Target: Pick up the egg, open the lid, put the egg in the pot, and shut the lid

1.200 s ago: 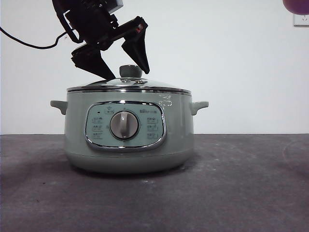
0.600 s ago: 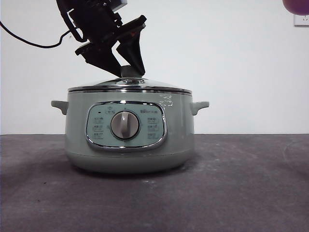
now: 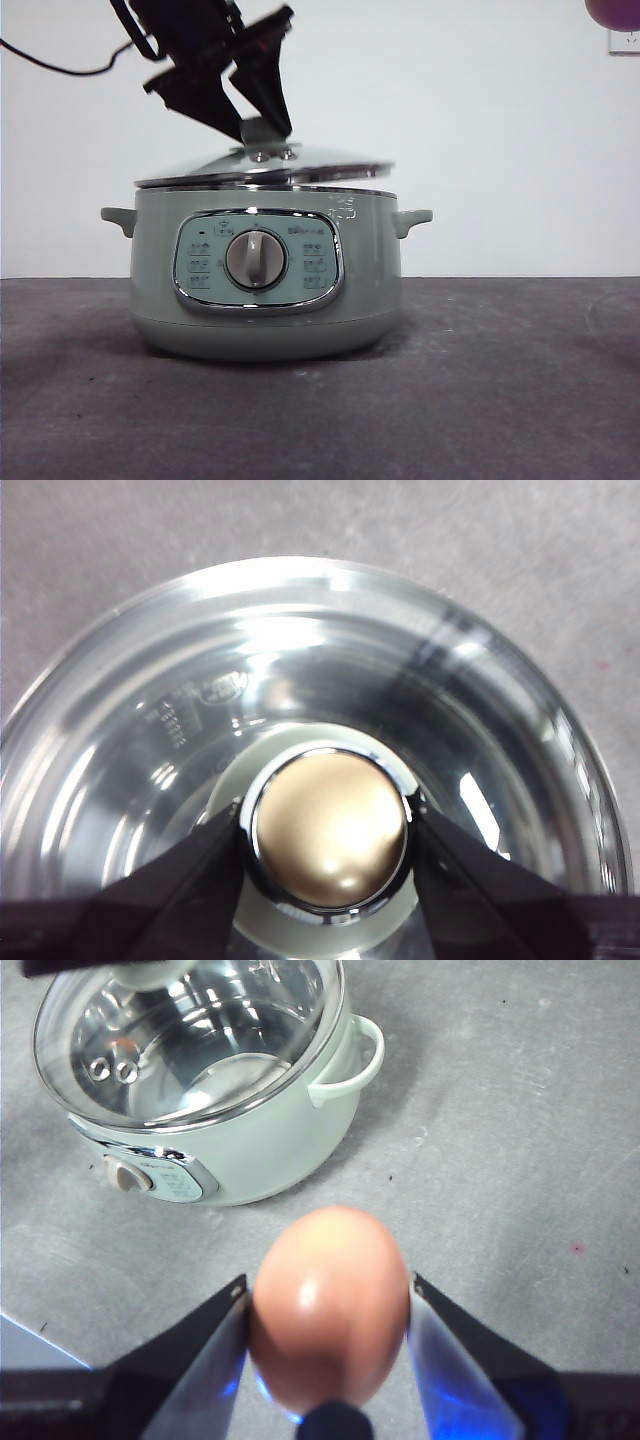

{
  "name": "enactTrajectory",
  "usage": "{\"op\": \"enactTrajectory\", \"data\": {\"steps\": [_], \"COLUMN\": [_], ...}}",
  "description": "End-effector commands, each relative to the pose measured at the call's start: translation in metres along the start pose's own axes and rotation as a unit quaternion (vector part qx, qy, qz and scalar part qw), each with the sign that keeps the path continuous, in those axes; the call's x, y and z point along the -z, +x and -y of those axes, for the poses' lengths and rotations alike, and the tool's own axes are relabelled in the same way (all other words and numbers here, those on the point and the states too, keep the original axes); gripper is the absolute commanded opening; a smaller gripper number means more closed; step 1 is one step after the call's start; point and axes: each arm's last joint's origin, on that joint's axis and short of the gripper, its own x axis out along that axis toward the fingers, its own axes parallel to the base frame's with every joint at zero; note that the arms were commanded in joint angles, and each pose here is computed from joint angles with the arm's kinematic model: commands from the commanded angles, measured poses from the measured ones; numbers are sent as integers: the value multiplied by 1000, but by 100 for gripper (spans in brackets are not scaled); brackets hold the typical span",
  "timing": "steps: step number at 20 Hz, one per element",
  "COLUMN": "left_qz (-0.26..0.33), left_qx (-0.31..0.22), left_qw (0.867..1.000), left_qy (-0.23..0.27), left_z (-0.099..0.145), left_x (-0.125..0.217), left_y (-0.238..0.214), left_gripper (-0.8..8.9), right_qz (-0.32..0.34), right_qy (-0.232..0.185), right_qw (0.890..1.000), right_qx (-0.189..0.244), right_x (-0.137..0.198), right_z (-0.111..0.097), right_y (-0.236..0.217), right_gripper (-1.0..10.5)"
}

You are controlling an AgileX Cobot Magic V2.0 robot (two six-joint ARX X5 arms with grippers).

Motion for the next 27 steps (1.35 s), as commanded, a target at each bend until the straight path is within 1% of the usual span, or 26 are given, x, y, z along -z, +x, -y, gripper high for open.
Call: {"op": "enactTrajectory", "data": {"steps": [1,3,6,9,12,16,21,24,27], "left_qz": [41,60,89,108,128,132,140,148,148], "left_qx": [4,4,2,-24,-37,-50,-65,-63,-61], "left_qw": [999,998,996,994,991,990,988,987,987], "left_qy": [-1,2,6,8,10,10,3,-8,-16], "left_z": [3,5,11,16,23,31,37,39,40], "left_x": [-9,-12,-15,-9,5,34,64,75,79], "left_y": [-24,-40,-76,-124,-174,-230,-272,-286,-290], "left_gripper": [-9,-9,-9,-9,-9,-9,-9,-9,-9], "right_qz": [5,11,40,45,39,21,-13,-31,-53], "right_qy": [-3,-4,-8,-9,-17,-47,-92,-117,-156], "right_qw": [1000,1000,999,998,998,995,989,986,982], "right_qx": [-1,-1,-4,-43,-55,-84,-111,-116,-95], "right_x": [-1,-2,-9,-19,-34,-75,-124,-139,-135], "right_z": [0,0,0,-1,-3,-20,-51,-68,-80], "right_y": [0,0,2,17,46,90,166,215,261], "right_gripper": [-16,-17,-17,-17,-17,-17,-17,-17,-17]}}
